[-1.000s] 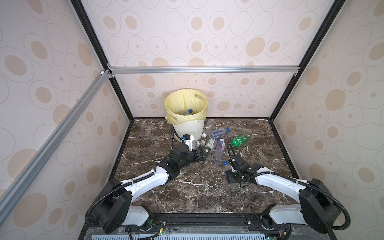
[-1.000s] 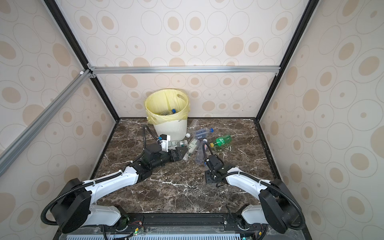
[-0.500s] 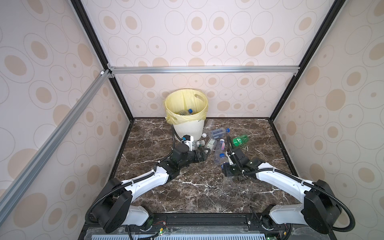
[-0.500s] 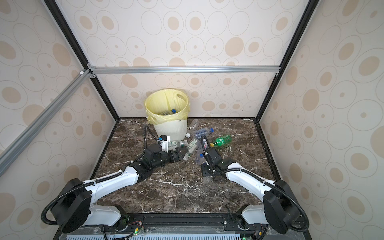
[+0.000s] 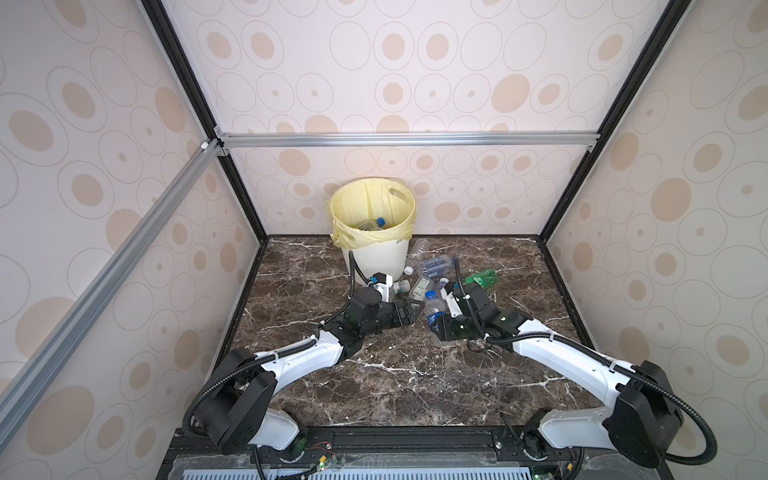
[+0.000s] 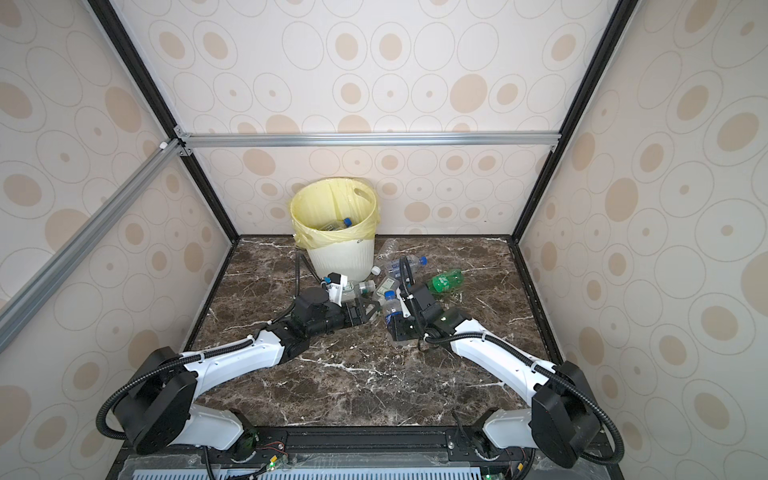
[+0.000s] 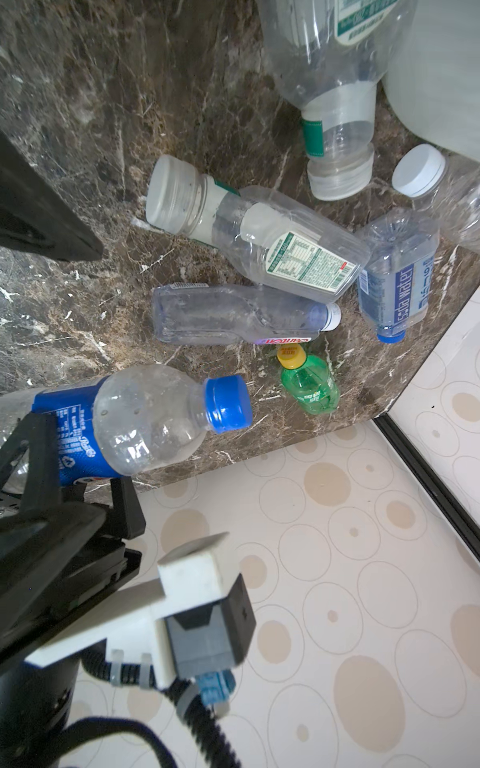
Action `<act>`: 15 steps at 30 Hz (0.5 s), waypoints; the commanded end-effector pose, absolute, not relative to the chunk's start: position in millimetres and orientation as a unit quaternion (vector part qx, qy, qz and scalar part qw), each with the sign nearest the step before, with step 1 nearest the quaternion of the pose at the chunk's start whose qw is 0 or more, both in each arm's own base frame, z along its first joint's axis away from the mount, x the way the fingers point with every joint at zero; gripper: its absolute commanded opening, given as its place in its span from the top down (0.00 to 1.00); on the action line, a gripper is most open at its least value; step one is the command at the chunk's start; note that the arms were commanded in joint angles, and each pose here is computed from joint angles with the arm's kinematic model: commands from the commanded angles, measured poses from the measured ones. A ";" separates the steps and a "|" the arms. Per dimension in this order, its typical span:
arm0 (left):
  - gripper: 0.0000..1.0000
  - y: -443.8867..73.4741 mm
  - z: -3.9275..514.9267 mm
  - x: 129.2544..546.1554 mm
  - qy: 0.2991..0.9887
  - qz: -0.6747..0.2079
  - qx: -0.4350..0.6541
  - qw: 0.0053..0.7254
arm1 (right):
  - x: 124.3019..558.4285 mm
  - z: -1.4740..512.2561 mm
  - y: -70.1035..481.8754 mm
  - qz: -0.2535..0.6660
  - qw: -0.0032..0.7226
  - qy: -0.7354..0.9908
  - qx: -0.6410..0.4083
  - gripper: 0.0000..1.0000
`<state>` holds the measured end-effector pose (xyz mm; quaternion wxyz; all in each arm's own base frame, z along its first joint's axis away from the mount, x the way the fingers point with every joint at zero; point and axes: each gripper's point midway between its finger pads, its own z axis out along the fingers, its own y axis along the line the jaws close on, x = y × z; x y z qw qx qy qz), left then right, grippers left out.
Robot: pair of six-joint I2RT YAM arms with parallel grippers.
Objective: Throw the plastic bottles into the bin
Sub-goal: 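Pass the Pepsi bottle from the right gripper into the left gripper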
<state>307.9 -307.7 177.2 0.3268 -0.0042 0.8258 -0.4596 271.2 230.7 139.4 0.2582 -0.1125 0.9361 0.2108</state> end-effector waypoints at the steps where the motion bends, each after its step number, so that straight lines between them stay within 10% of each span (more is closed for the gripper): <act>1: 0.12 -316.1 203.0 316.4 0.805 -0.486 -0.002 0.341 | 269.6 161.7 247.1 0.238 0.281 0.919 -0.139 0.52; 15: 0.28 -312.7 213.1 327.0 0.796 -0.492 -0.012 0.352 | 250.0 176.2 269.0 0.277 0.305 0.889 -0.198 0.54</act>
